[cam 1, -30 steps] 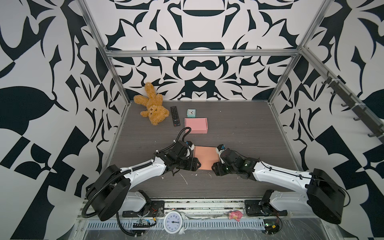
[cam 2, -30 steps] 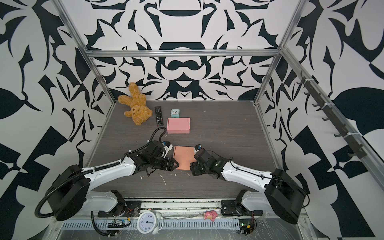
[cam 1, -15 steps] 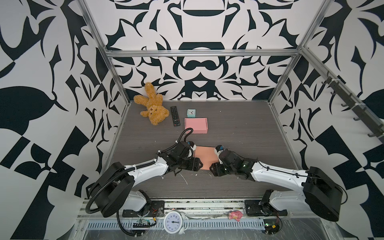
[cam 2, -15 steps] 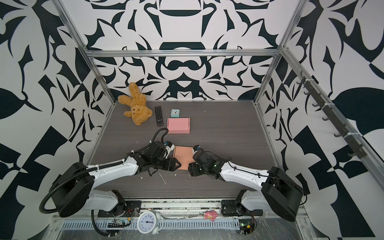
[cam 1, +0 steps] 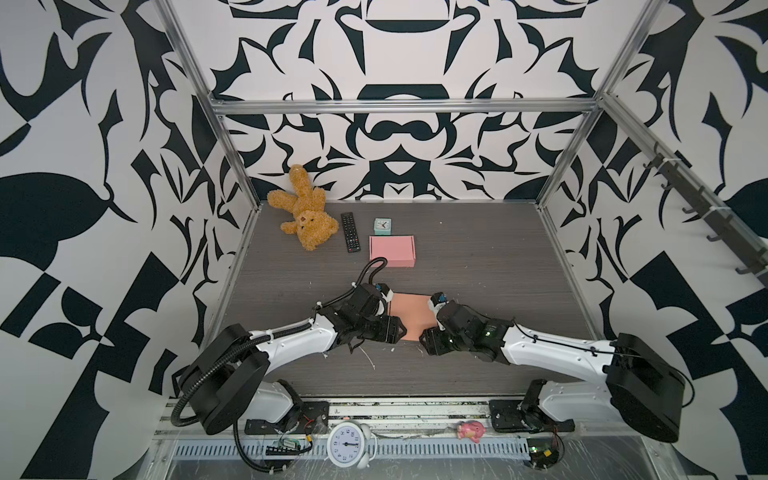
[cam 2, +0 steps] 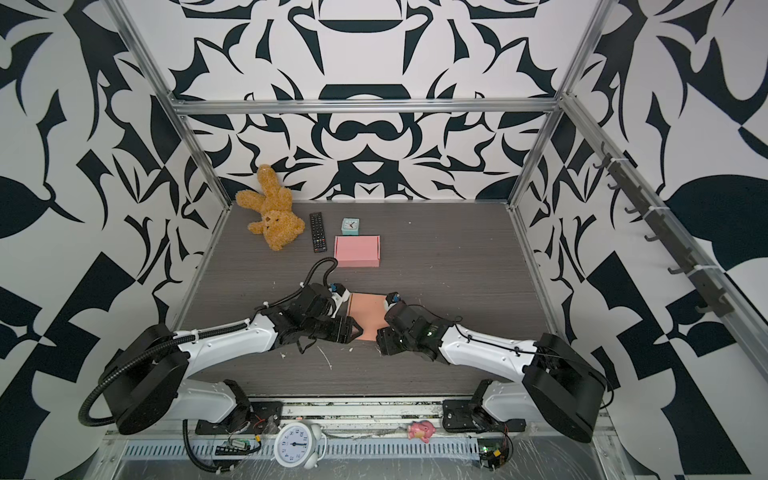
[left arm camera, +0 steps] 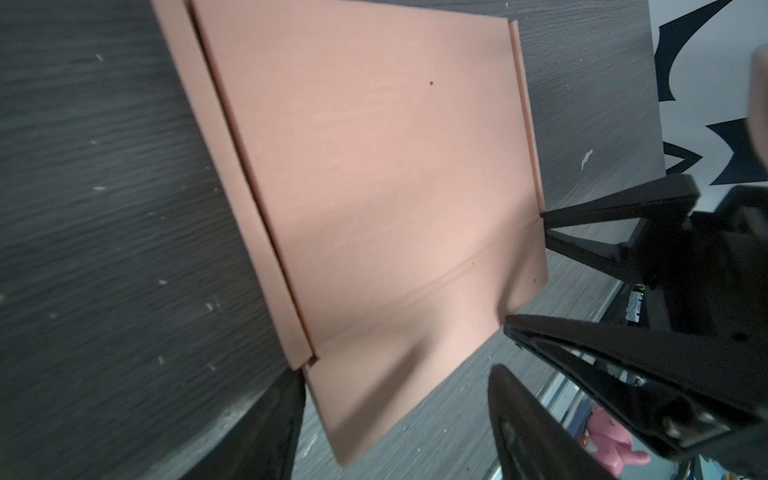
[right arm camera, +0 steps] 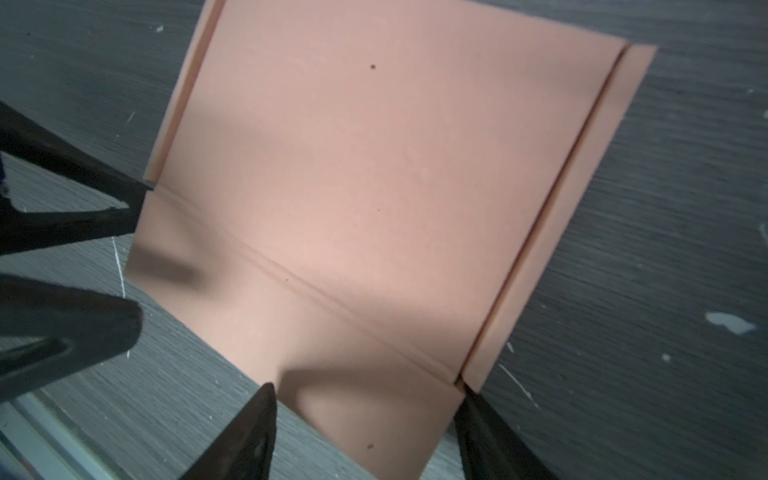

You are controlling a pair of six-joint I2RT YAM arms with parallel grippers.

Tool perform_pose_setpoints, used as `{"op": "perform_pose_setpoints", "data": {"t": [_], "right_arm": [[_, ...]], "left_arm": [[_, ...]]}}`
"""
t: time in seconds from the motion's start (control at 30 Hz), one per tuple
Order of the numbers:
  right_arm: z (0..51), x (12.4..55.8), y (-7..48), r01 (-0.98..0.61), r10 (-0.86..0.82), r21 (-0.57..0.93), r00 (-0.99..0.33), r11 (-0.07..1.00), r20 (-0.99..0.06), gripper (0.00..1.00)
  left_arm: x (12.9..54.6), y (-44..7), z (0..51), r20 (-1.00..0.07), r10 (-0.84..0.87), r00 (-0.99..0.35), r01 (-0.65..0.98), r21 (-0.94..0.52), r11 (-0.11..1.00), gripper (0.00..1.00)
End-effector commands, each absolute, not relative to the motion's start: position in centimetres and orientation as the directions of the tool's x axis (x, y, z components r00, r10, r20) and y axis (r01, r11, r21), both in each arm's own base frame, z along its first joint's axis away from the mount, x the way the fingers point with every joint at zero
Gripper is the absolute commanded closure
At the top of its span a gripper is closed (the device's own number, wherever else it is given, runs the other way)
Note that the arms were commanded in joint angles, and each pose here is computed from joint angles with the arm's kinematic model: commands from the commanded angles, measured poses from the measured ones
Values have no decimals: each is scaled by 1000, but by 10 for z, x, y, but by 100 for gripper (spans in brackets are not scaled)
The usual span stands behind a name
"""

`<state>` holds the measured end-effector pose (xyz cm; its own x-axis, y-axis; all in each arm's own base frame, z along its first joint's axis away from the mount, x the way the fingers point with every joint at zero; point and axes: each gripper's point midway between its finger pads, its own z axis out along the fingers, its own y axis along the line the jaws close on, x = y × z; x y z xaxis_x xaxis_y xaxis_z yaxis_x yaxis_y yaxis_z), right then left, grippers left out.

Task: Fold the paper box

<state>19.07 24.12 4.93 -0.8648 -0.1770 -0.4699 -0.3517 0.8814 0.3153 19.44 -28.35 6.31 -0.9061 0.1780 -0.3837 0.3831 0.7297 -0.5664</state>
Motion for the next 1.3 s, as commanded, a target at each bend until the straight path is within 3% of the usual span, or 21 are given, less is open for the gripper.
{"op": "perform_pose_setpoints", "data": {"t": [0.0, 0.3, 0.6, 1.27], "right_arm": [[49, 193, 237, -340, -170, 293, -860, 893, -482, 31], [48, 194, 236, -340, -167, 286, -855, 896, -491, 33], [48, 195, 240, -345, -169, 291, -854, 893, -492, 42], [43, 198, 241, -347, -180, 275, -853, 897, -490, 43]], "left_arm": [[190, -283, 55, -368, 182, -912, 375, -567, 733, 28], [191, -282, 51, -364, 181, -914, 371, -563, 739, 30], [190, -281, 51, -363, 180, -914, 370, -565, 738, 32], [191, -282, 46, -357, 178, -917, 363, -564, 741, 40]]}}
